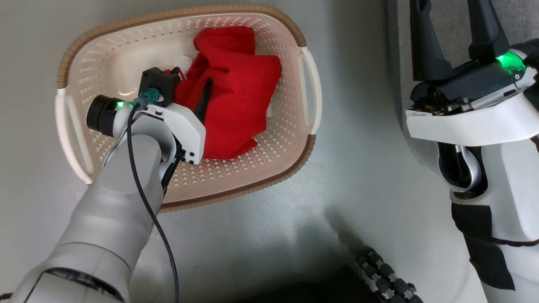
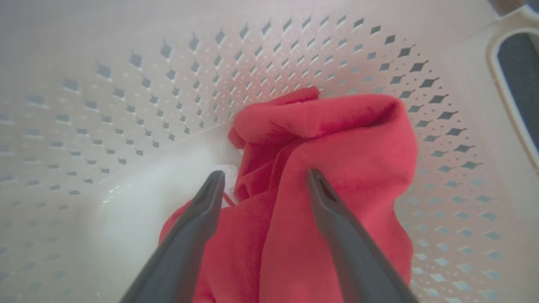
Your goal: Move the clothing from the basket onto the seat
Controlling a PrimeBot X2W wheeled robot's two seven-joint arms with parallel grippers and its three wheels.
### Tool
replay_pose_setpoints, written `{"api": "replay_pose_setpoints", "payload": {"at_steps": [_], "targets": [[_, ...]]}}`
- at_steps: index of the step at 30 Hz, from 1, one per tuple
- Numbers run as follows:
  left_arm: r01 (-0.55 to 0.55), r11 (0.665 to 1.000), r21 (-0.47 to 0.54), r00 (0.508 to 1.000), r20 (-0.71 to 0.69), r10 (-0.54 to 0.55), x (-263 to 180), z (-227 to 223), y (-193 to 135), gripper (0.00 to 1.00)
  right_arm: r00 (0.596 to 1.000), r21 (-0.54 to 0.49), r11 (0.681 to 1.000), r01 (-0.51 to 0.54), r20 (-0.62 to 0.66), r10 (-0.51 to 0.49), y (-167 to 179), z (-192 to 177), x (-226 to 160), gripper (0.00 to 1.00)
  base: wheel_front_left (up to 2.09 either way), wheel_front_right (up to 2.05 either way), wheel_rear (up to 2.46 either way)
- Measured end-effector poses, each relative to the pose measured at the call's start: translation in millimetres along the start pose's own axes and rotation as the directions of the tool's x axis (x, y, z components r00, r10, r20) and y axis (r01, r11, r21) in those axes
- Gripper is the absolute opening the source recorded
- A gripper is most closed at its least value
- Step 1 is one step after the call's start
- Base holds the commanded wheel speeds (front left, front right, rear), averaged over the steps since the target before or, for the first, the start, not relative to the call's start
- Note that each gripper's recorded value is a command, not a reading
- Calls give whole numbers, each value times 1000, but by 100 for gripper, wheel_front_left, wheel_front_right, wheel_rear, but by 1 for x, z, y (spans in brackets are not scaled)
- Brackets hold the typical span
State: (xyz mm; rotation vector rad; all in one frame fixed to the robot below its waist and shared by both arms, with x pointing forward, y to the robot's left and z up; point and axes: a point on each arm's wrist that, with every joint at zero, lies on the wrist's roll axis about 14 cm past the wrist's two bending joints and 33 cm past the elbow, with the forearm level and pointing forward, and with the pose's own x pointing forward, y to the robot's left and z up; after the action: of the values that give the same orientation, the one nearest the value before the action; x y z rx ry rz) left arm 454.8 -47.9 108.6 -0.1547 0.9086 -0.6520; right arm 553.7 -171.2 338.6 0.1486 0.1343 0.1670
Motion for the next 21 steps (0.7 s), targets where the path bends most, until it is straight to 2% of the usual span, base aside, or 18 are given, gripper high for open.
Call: {"api": "replay_pose_setpoints", "payload": {"at_steps": [8,9,10,11,21], "targets": [[39,999,-12,995,-86,-40,4,-22,-7,100,1000,1,1000,23,-13,-23,-7,-4,-3,100,0,0,0],[42,999,-11,995,-90,-43,5,-22,-8,94,1000,1,1000,24,-13,-24,-7,-4,-4,100,0,0,0],[43,999,-13,995,-93,-44,5,-22,-9,17,1000,1,1000,26,-13,-26,-8,-3,-4,100,0,0,0],[45,999,-16,994,-96,-46,5,-22,-10,0,1000,0,1000,27,-13,-27,-8,-3,-4,100,0,0,0],[61,998,-33,998,-19,-62,-10,6,-23,0,998,2,999,49,44,-49,-13,27,-5,100,0,0,0]]}}
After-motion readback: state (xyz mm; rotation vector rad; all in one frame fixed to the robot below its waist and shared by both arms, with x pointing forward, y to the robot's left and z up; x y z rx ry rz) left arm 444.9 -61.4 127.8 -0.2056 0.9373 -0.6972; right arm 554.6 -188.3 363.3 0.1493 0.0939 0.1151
